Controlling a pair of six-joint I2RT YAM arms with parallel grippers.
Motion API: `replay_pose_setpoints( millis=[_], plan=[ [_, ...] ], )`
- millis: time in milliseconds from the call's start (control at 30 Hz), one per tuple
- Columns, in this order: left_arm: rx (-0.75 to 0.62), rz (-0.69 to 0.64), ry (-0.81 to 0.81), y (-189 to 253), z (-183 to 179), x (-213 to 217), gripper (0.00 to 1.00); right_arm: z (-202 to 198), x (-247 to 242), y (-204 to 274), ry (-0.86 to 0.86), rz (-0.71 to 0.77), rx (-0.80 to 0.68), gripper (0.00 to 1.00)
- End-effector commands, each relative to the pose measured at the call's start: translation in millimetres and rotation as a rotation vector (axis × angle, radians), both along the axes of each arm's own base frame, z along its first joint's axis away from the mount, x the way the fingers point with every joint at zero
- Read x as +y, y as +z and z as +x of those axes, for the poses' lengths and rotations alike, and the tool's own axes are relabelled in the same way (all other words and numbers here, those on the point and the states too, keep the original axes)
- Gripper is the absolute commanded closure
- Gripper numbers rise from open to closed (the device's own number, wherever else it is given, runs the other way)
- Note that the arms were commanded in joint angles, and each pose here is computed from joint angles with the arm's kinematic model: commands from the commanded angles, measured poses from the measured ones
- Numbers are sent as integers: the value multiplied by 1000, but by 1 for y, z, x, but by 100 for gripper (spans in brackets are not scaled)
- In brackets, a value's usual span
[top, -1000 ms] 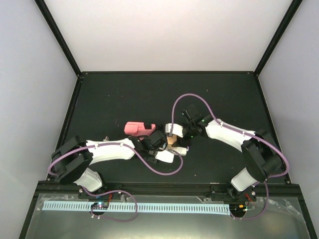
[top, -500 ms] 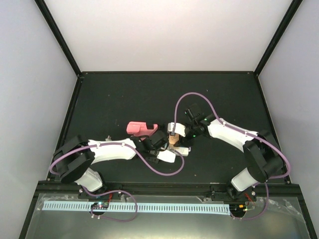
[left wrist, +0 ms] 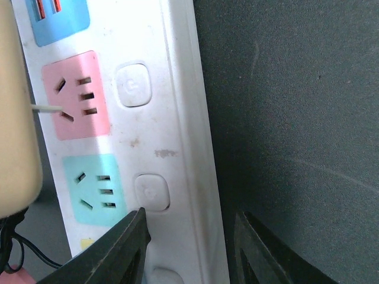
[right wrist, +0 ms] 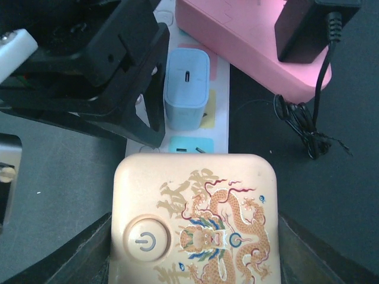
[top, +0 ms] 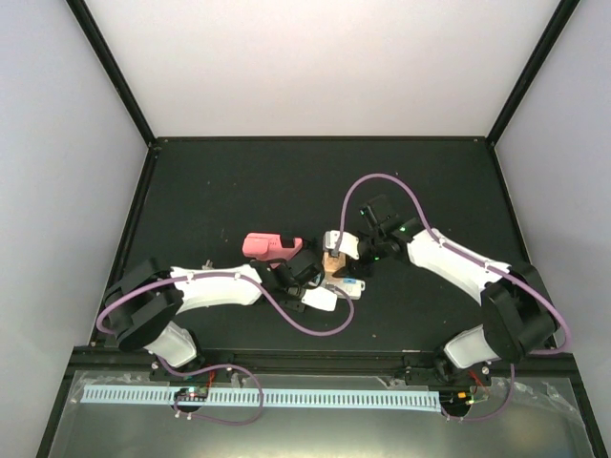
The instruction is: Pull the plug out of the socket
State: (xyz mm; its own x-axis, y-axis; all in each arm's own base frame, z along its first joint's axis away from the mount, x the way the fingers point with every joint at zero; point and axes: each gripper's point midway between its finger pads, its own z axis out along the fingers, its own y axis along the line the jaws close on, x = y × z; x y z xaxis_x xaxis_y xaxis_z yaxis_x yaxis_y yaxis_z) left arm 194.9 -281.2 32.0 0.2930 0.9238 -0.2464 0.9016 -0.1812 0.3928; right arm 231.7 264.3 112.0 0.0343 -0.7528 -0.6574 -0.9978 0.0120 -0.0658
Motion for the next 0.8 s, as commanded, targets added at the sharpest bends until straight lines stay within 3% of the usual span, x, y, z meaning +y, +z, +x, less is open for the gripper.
replay_pose_setpoints(
  millis=[0, 167, 333, 400, 500, 533, 767],
  plan=[
    [158, 174, 2, -33, -30, 37, 58, 7, -1, 20, -10, 54, -9, 52],
    [156, 81, 23, -1, -27, 21, 54, 17, -14, 36, -73, 76, 3, 52],
    [169, -44, 37, 50, -25, -3, 44, 29, -29, 52, -145, 93, 3, 52],
    [176, -89, 29, 69, -26, -10, 33, 36, -38, 57, -183, 87, 2, 52],
    [184, -149, 12, 96, -30, -17, 4, 49, -53, 65, -247, 75, 4, 52],
    [189, -165, 7, 104, -31, -18, 2, 54, -58, 67, -269, 67, 4, 52],
    [167, -253, 6, 152, -36, -17, 1, 98, -115, 72, -428, -75, -41, 52]
  ],
)
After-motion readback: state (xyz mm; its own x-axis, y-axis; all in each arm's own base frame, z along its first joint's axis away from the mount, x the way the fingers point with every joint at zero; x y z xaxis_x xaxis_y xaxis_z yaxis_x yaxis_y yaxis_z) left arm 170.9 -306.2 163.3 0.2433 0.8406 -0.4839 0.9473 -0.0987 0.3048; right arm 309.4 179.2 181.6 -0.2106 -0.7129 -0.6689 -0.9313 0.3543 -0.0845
